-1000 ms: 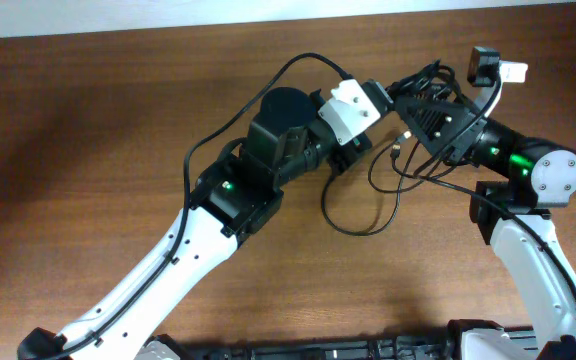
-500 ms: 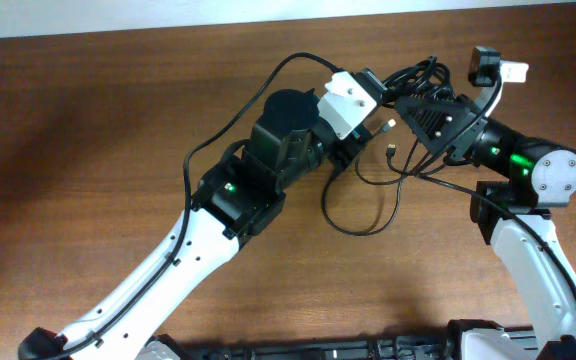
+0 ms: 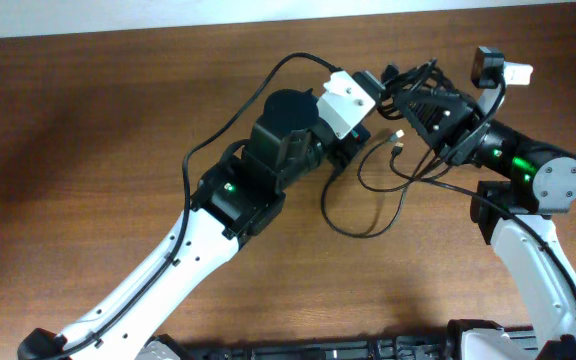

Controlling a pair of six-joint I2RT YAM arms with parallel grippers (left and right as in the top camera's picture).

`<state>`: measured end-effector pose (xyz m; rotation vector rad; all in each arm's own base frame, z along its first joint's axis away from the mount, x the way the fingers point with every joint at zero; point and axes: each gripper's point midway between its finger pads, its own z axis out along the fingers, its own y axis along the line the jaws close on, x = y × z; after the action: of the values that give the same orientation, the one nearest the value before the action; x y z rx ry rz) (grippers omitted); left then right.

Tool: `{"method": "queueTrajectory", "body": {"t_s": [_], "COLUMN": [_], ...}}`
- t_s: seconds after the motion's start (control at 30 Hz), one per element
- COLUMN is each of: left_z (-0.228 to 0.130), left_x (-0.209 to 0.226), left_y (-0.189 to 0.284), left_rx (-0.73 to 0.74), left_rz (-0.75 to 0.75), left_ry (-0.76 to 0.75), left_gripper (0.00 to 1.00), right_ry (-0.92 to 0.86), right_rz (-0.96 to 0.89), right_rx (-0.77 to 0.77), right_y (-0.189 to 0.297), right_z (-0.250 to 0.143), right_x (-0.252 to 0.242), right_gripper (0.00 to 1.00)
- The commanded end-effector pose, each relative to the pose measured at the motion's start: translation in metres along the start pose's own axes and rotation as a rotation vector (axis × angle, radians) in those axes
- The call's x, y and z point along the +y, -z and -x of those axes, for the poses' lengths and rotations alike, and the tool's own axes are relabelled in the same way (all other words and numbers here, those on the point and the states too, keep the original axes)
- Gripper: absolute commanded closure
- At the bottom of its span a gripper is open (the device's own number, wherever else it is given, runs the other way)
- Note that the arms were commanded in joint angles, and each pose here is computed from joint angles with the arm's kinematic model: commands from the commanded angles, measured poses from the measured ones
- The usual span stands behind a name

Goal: Untangle cables
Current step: 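Pull the grippers apart, right gripper drawing strands rightward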

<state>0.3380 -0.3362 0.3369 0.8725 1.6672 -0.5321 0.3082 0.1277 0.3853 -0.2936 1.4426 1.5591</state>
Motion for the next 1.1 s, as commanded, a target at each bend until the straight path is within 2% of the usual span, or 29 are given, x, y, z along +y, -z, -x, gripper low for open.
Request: {"method": "queueTrajectory", "body": {"t_s": [0.0, 0.17, 0.37, 0.47, 0.8, 0.83, 0.87, 0.9, 0.97, 1.0, 1.07], "left_z": [-0.008, -0.022, -0.046, -0.049, -0.049, -0.047, -0.046, -0.044, -0.039, -0.037, -0.033], "left_x": [0.010, 0.017, 0.058, 0.077, 0.093, 0.095, 0.096, 0.096, 0.096, 0.095, 0.091], "left_y": [0.001, 0.002, 0.015, 0.023, 0.027, 0.027, 0.027, 0.027, 0.026, 0.024, 0.022], "left_rx": [0.035, 0.094, 0.204, 0.240, 0.244, 0.236, 0.229, 0.222, 0.200, 0.187, 0.169], "left_rz": [0.046, 0.088, 0.342, 0.446, 0.475, 0.480, 0.483, 0.485, 0.480, 0.472, 0.448], "left_ry": [0.021, 0.025, 0.001, -0.088, -0.105, -0.103, -0.101, -0.101, -0.099, -0.097, -0.095], "left_gripper": [1.00, 1.00, 1.00, 1.00, 1.00, 1.00, 1.00, 1.00, 1.00, 1.00, 1.00], "right_ry": [0.030, 0.026, -0.031, -0.076, -0.102, -0.112, -0.121, -0.135, -0.193, -0.216, -0.257], "right_rz": [0.024, 0.021, 0.015, 0.016, 0.018, 0.014, 0.010, 0.003, -0.025, -0.036, -0.055], "right_rx": [0.020, 0.008, -0.026, -0.024, -0.001, 0.006, 0.009, 0.013, 0.020, 0.022, 0.024], "right_y": [-0.002, -0.002, -0.002, -0.002, -0.002, -0.002, -0.002, -0.002, -0.002, -0.002, -0.001], "right_z": [-0.001, 0.001, 0.007, 0.007, 0.003, 0.002, 0.001, 0.000, -0.003, -0.004, -0.006], "right_x": [0.011, 0.010, 0.009, 0.009, 0.009, 0.008, 0.007, 0.004, -0.005, -0.010, -0.018], "right_gripper": [0.96, 0.96, 0.96, 0.96, 0.95, 0.92, 0.82, 0.64, 0.37, 0.31, 0.26]}}
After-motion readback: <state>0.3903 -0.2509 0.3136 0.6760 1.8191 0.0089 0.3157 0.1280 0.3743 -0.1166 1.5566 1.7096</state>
